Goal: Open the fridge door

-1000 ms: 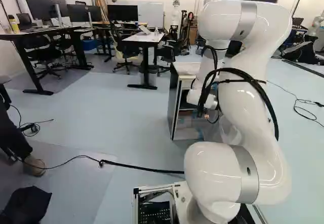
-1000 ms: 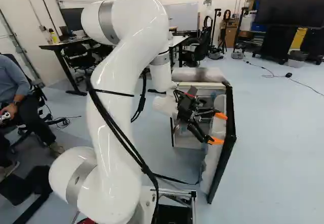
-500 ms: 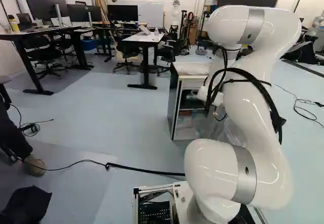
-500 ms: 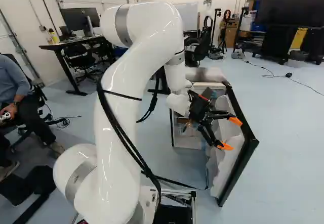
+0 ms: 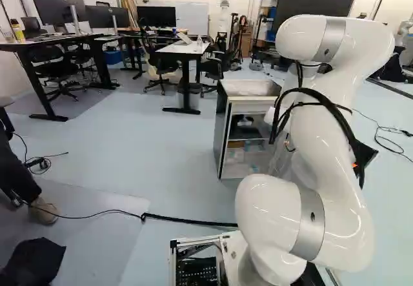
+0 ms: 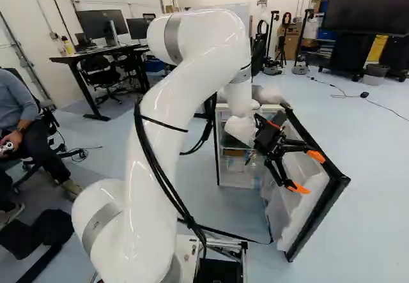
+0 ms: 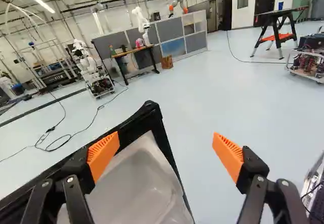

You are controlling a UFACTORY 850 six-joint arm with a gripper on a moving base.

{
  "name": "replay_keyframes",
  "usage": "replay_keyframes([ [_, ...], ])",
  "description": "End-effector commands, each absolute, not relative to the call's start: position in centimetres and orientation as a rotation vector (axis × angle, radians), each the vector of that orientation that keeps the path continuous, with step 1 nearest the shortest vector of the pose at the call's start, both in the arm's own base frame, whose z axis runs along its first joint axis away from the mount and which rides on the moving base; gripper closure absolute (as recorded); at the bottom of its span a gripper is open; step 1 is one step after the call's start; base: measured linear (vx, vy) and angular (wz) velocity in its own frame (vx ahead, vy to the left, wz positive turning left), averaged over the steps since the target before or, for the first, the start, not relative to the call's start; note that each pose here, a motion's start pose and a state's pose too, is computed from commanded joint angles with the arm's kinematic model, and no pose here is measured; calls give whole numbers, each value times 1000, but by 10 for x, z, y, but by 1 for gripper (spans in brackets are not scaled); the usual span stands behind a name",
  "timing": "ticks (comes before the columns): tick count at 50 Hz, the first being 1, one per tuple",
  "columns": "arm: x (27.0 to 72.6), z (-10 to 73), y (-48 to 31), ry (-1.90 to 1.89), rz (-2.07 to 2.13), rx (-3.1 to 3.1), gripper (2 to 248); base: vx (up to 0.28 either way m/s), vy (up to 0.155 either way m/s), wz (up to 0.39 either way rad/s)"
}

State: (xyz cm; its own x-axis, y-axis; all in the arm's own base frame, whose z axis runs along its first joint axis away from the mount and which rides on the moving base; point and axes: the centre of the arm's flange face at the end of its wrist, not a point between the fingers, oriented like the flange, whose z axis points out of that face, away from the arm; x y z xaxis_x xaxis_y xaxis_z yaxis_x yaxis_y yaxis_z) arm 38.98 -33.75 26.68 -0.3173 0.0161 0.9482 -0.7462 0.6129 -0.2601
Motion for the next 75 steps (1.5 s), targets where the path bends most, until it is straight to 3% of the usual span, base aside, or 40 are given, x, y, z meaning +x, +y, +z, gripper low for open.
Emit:
replay_keyframes([
  [23,390,268,-369,-1761,857,533,3,0,0,0],
  [75,356,274,-272,-1465,1119,1119,3,0,0,0],
])
